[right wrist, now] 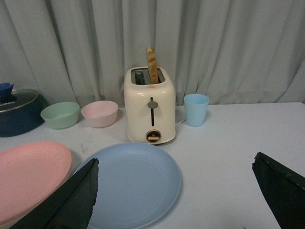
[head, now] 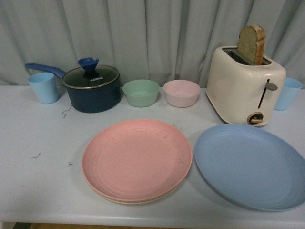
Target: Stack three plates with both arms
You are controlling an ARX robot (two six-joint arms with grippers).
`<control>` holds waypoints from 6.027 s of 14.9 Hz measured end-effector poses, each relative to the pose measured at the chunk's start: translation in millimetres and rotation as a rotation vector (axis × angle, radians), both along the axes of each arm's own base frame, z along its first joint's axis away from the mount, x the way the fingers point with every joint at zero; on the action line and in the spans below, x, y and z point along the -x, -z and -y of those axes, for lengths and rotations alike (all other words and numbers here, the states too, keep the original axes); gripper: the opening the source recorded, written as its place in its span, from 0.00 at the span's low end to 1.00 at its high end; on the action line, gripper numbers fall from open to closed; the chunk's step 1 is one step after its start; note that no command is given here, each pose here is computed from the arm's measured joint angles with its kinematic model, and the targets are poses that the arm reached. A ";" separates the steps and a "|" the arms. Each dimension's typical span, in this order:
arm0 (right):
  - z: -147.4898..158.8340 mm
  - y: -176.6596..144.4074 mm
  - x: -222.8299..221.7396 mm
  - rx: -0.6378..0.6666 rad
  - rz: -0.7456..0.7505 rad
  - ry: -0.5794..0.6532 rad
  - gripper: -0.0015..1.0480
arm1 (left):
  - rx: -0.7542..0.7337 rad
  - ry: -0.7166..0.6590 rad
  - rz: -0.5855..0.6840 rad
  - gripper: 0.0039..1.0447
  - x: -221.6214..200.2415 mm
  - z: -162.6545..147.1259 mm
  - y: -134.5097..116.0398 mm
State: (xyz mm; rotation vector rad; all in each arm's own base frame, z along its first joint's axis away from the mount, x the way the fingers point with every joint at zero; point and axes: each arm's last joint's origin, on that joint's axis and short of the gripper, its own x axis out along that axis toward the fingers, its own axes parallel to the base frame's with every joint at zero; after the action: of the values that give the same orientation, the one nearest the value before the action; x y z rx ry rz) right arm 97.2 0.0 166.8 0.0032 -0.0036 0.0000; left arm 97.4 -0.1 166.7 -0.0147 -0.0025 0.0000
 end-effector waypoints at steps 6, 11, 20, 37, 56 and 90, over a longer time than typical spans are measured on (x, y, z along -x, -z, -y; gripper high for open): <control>6.2 -4.8 -58.8 -0.230 -0.457 -0.129 0.94 | 0.000 0.000 -0.003 0.74 -0.1 0.0 0.3; 40.2 50.0 -169.0 -0.218 -0.703 0.015 0.94 | -0.001 0.000 -0.003 0.94 -0.1 0.0 0.2; 26.2 110.9 -246.7 -0.022 -0.819 0.046 0.94 | -0.001 0.000 -0.003 0.94 -0.1 0.0 0.2; 48.2 79.8 -199.5 -0.118 -0.755 0.093 0.03 | -0.001 0.000 -0.003 0.94 -0.1 0.0 0.2; -148.1 95.3 -279.9 -0.280 -0.743 -0.288 0.03 | -0.001 0.001 -0.003 0.94 -0.1 0.0 0.2; 0.8 -0.8 -36.4 -0.003 0.001 0.010 0.02 | -0.001 0.001 -0.003 0.94 -0.1 0.0 0.2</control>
State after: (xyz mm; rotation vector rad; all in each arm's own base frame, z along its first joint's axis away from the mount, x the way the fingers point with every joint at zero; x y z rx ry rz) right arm 133.6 -0.9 167.6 0.0063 -0.0044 -0.0095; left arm 97.5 -0.1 166.5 -0.0139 0.0002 -0.0008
